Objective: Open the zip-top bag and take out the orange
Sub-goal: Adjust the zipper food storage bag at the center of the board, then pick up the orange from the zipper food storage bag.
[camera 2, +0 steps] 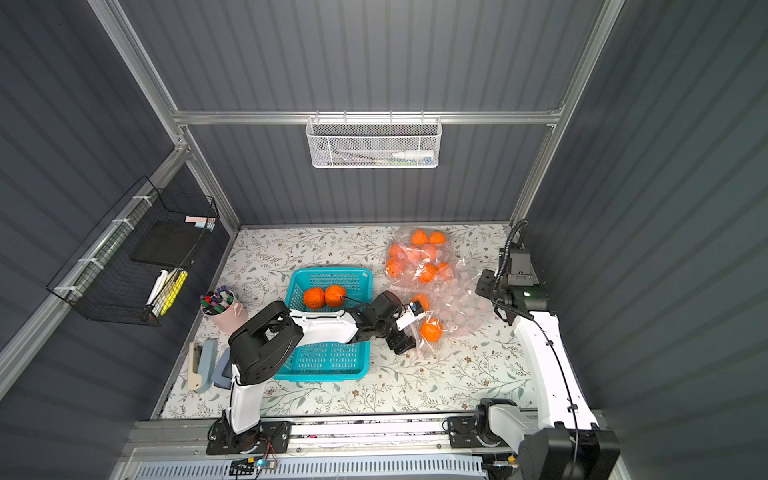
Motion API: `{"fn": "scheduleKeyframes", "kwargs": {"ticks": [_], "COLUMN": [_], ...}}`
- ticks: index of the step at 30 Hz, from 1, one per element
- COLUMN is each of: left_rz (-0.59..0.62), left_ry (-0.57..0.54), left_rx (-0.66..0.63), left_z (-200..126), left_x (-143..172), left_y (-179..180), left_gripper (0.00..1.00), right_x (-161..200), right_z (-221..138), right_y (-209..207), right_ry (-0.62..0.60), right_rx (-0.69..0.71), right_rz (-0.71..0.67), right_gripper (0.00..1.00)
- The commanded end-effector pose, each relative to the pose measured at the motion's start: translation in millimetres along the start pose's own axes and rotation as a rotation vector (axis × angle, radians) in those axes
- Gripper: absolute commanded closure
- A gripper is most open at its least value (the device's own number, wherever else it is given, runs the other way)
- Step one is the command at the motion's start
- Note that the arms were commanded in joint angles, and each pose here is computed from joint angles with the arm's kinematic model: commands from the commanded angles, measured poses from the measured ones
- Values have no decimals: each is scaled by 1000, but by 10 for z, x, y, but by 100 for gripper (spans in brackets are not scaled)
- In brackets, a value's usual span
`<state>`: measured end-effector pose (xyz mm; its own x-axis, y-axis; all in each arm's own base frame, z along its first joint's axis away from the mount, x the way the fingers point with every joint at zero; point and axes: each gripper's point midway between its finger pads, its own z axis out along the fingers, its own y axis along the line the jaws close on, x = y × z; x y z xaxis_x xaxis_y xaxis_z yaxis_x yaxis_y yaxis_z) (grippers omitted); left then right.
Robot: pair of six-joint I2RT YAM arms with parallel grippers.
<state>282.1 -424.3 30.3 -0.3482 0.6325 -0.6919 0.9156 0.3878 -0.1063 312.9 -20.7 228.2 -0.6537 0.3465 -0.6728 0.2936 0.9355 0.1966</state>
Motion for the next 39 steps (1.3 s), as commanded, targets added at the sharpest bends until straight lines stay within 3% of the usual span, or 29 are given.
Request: {"fn": "scheduleKeyframes", "kwargs": {"ticks": [1,6,9,14,23,35,39], "left_rz": [-33,-38,-37,-41,-39,-46,-51], "left_ry": [108,90,86,78,50,-33,-68], "left_rx": [19,20,9,-4,-27,-95,-110], "left_z": [1,4,4,3,-39,-52,-52], "left_x": [360,302,274,241,136,-26,-109], "left_y": [-59,-55,-40,-14,26,144,173], "left_gripper": [16,17,17,16,15,13,12], "right_x": [164,635,952,1236,1304,1868,1913], "right_z": [-118,66,251,579,1053,1342,1322], "right_y": [74,365,516,633,578,889,1029], "right_ry": [48,193,309,441,467,714,715], "right_rx": [-51,-237,-278,-266,-190,-363,-433], "right_rz": [18,71,87,60,78,22,12], "right_gripper": [58,81,88,90,92,92,91]}}
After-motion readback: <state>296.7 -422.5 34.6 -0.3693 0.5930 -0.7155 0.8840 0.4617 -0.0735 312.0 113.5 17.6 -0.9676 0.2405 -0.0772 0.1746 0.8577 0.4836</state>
